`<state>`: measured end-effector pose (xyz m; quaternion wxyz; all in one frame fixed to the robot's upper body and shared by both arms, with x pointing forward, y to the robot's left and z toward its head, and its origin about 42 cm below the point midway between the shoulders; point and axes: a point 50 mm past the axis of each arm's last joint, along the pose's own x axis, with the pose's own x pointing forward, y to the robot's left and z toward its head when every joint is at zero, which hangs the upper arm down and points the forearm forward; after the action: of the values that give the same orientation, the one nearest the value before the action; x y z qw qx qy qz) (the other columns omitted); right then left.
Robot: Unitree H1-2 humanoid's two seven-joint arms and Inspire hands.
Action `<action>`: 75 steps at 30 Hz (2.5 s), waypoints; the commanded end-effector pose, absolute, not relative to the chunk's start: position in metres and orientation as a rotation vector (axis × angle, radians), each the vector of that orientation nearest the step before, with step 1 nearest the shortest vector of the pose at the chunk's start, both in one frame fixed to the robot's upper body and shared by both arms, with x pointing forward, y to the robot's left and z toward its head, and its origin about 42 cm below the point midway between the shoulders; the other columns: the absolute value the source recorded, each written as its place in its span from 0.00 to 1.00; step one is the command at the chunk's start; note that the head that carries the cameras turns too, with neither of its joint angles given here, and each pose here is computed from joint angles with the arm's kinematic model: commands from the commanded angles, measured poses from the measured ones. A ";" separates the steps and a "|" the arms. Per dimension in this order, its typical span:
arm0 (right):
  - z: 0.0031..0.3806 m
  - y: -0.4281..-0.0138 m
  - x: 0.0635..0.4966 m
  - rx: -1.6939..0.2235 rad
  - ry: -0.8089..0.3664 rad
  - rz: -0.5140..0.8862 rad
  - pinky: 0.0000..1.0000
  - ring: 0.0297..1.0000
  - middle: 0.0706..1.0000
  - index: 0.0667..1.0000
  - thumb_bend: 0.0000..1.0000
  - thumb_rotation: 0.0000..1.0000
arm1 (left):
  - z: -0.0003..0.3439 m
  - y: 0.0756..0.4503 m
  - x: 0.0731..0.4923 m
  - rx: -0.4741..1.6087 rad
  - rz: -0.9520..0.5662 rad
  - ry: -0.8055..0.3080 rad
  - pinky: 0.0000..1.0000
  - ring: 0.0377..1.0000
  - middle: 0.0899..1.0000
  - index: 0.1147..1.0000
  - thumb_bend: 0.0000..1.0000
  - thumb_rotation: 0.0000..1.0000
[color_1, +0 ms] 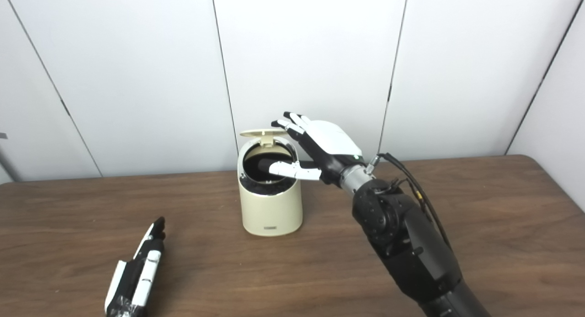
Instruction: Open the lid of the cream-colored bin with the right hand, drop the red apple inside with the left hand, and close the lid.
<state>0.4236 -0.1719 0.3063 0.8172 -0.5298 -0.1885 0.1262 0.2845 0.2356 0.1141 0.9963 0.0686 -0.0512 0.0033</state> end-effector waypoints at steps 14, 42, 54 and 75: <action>0.321 -0.181 0.402 -1.207 -0.450 0.281 0.99 1.00 1.00 0.92 0.54 0.95 | 0.119 0.233 0.283 0.173 0.007 -0.099 1.00 1.00 1.00 1.00 0.50 0.91; 0.285 -0.142 0.387 -1.448 -0.518 0.399 1.00 1.00 1.00 0.84 0.57 0.90 | 0.127 0.224 0.283 0.174 0.022 -0.120 0.97 0.99 1.00 1.00 0.51 0.89; 0.285 -0.155 0.383 -1.517 -0.491 0.391 1.00 1.00 1.00 0.82 0.58 0.93 | 0.129 0.220 0.285 0.163 0.029 -0.116 0.96 0.99 1.00 1.00 0.54 0.94; 0.278 -0.167 0.382 -1.611 -0.427 0.364 1.00 1.00 1.00 0.74 0.66 1.00 | 0.135 0.212 0.286 0.125 0.024 -0.136 0.96 0.99 1.00 1.00 0.52 0.94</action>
<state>0.3820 -0.1568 0.2856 0.6592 -0.7033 -0.2200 0.1499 0.2824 0.2150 0.1217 0.9971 0.0625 -0.0403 0.0146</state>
